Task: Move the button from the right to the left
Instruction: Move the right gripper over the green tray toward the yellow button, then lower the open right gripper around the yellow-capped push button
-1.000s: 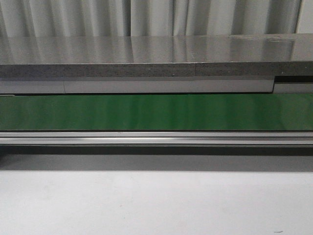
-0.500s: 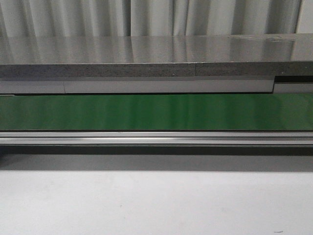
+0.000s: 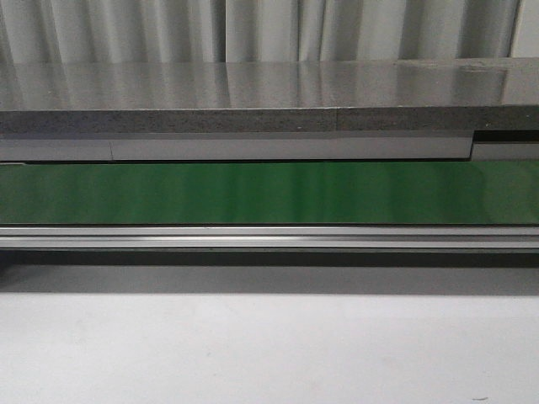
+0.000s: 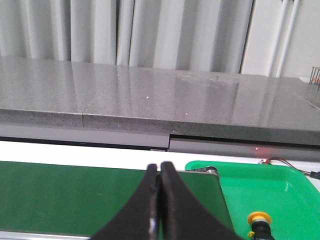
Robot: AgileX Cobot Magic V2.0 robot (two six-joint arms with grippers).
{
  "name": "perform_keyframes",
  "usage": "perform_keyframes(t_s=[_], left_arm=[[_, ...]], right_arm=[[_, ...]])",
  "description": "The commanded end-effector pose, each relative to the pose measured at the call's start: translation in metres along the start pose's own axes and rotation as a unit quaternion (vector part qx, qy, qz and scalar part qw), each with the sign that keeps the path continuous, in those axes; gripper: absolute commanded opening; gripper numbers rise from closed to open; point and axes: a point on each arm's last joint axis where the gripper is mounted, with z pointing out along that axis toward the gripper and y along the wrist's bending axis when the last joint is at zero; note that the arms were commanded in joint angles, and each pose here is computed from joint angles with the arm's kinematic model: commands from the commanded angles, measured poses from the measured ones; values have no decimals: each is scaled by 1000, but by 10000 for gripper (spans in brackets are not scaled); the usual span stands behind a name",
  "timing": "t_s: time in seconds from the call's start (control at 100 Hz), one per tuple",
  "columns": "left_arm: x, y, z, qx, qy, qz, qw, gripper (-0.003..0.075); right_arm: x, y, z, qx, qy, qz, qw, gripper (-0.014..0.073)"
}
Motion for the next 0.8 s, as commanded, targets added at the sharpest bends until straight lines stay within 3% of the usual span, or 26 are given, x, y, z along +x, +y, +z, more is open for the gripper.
perform_keyframes(t_s=[0.0,0.16,0.41,0.79], left_arm=[[4,-1,-2,4,-38,-10,999,5],[4,-1,-2,4,-38,-10,999,5],[4,-1,-2,4,-38,-10,999,5],[4,-1,-2,4,-38,-10,999,5]], right_arm=[[-33,-1,4,2,5,-7,1000,-68],[-54,-1,21,6,121,-6,993,-68],[-77,-2,59,18,281,19,959,-68],[-73,1,94,13,344,30,938,-68]])
